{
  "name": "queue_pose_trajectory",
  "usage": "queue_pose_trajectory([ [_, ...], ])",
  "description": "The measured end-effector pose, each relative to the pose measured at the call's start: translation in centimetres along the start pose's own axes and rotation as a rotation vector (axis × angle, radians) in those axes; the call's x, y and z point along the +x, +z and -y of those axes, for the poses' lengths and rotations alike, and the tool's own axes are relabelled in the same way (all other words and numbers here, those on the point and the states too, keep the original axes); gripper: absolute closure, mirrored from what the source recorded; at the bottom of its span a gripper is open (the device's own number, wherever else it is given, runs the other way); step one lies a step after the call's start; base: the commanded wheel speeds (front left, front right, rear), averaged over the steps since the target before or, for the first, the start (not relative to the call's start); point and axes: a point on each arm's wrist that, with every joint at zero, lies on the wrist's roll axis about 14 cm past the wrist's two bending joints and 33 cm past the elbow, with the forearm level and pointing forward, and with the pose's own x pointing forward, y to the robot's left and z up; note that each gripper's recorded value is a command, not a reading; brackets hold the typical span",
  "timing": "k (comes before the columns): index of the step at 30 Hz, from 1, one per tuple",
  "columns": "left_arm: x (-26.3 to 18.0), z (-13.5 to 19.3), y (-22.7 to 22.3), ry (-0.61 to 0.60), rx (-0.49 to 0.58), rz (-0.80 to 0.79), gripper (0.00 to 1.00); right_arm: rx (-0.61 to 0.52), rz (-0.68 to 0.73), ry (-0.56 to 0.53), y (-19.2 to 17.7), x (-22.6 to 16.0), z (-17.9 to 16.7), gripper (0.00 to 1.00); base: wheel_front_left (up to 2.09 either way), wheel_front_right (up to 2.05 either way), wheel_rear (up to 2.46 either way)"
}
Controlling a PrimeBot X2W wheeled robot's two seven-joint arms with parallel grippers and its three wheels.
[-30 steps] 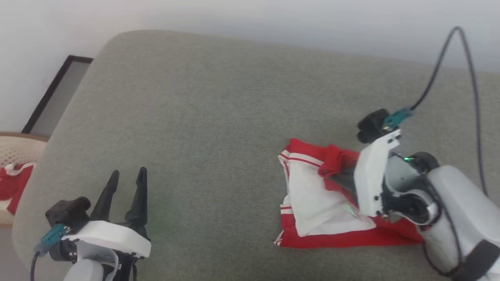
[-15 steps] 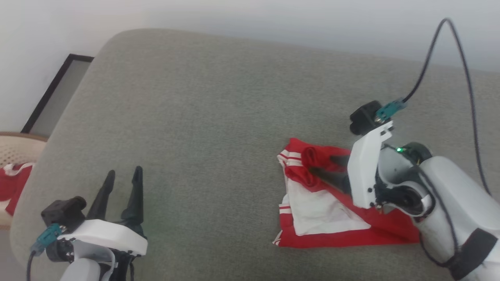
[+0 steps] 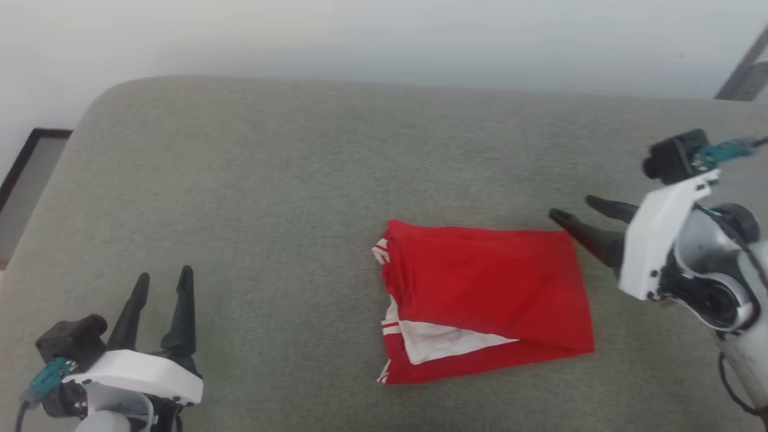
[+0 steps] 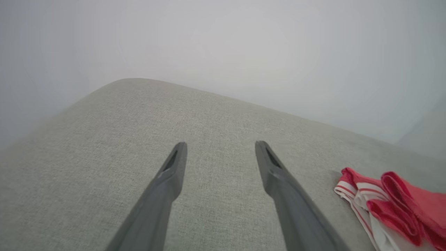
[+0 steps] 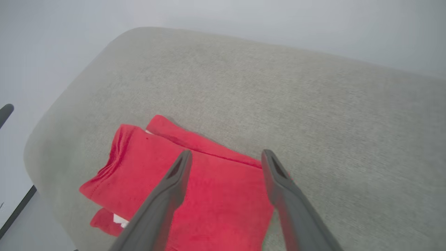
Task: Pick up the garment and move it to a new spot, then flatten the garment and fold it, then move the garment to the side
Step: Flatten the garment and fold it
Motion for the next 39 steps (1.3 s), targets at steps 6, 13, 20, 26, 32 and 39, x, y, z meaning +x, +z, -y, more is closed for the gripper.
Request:
queue_pose_trajectory([
  [6, 0.5, 0.8, 0.2, -0.037, 0.020, -0.001, 0.00, 0.036, 0.107, -0.128, -0.4, -3.7, 3.7, 0.00, 0.00, 0.00, 0.00],
  [13, 0.2, 1.5, -0.2, -0.070, 0.039, -0.015, 0.00, 0.037, 0.310, -0.248, 0.1, -8.2, 6.3, 0.00, 0.00, 0.00, 0.00],
  [20, -0.4, 1.8, 0.1, -0.088, 0.052, -0.014, 0.00, 0.006, 0.440, -0.349, -1.0, -11.7, 8.0, 0.00, 0.00, 0.00, 0.00],
  [26, -1.1, 1.8, 0.0, -0.101, 0.064, -0.022, 0.00, -0.002, 0.514, -0.423, -2.4, -14.0, 9.1, 0.00, 0.00, 0.00, 0.00],
  [32, -1.3, 1.5, 0.4, -0.101, 0.068, -0.016, 0.00, 0.035, 0.537, -0.479, -4.5, -15.5, 10.0, 0.00, 0.00, 0.00, 0.00],
  [39, -1.4, 1.3, 0.5, -0.105, 0.073, -0.014, 0.00, 0.057, 0.547, -0.495, -5.4, -15.8, 10.1, 0.00, 0.00, 0.00, 0.00],
])
